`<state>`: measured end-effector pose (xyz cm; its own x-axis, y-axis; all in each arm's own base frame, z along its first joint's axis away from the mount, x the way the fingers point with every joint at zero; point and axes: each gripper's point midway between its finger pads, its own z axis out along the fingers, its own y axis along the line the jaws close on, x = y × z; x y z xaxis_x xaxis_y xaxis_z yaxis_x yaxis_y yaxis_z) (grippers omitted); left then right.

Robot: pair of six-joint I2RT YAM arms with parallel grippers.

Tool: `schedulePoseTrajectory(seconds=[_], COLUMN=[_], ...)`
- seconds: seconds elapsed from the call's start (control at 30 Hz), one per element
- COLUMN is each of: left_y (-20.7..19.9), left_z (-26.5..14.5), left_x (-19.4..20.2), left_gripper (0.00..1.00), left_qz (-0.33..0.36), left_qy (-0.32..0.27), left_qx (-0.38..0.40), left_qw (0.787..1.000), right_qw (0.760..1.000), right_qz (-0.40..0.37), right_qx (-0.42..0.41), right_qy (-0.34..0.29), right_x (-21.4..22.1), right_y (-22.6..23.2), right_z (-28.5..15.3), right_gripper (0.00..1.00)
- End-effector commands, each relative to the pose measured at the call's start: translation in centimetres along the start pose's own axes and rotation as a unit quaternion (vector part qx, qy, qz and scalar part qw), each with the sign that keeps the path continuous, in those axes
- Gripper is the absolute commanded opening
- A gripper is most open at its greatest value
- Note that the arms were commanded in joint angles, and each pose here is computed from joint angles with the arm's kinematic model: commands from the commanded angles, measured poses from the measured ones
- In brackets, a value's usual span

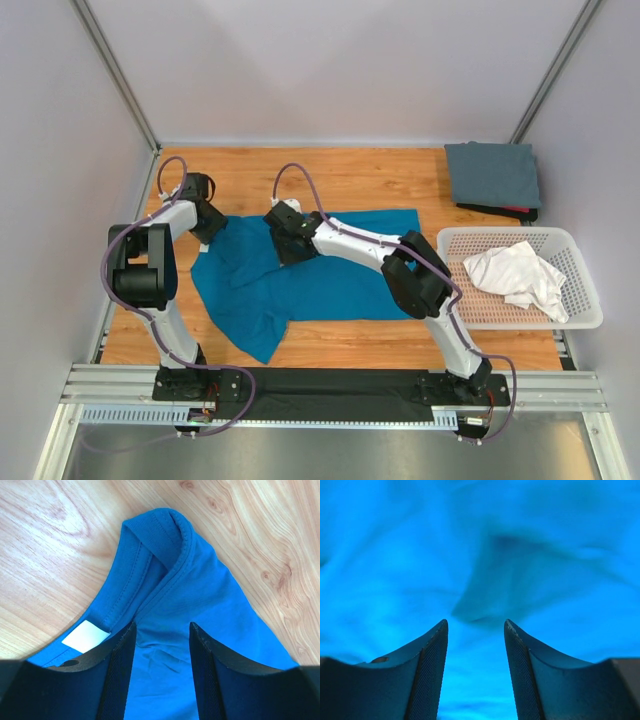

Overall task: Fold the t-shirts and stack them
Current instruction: Fold the tshirt

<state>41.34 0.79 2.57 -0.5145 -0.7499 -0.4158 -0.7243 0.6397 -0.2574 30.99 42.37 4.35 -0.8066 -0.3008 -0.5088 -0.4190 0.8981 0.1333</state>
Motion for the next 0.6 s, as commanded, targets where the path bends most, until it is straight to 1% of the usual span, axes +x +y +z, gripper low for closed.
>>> schedulePoseTrajectory(seconds=[0.0,0.17,0.3,0.5,0.57], left_y=[0.6,0.6,0.6,0.7,0.7], left_z=[0.0,0.1,0.1,0.3,0.3], left_x=[0.0,0.1,0.1,0.2,0.2], left_gripper=[0.54,0.54,0.54,0.54,0.54], left_qz=[-0.007,-0.007,-0.006,-0.006,-0.006], left_qy=[-0.003,-0.001,-0.002,0.0,0.0], left_qx=[-0.001,-0.001,-0.001,-0.004,-0.004], left_qw=[1.0,1.0,1.0,1.0,1.0], right_qw=[0.995,0.995,0.995,0.995,0.995], right_qz=[0.067,0.078,0.084,0.091,0.093], right_qx=[0.024,0.037,0.033,0.007,0.005], right_qy=[-0.069,-0.058,-0.051,-0.035,-0.023], right_x=[-4.3,-3.9,-3.7,-3.1,-2.6], right_y=[-1.1,-1.9,-1.8,-1.0,-0.9], right_z=[-2.3,-0.8,-0.3,-0.1,0.3], right_gripper=[0.51,0.5,0.49,0.43,0.4])
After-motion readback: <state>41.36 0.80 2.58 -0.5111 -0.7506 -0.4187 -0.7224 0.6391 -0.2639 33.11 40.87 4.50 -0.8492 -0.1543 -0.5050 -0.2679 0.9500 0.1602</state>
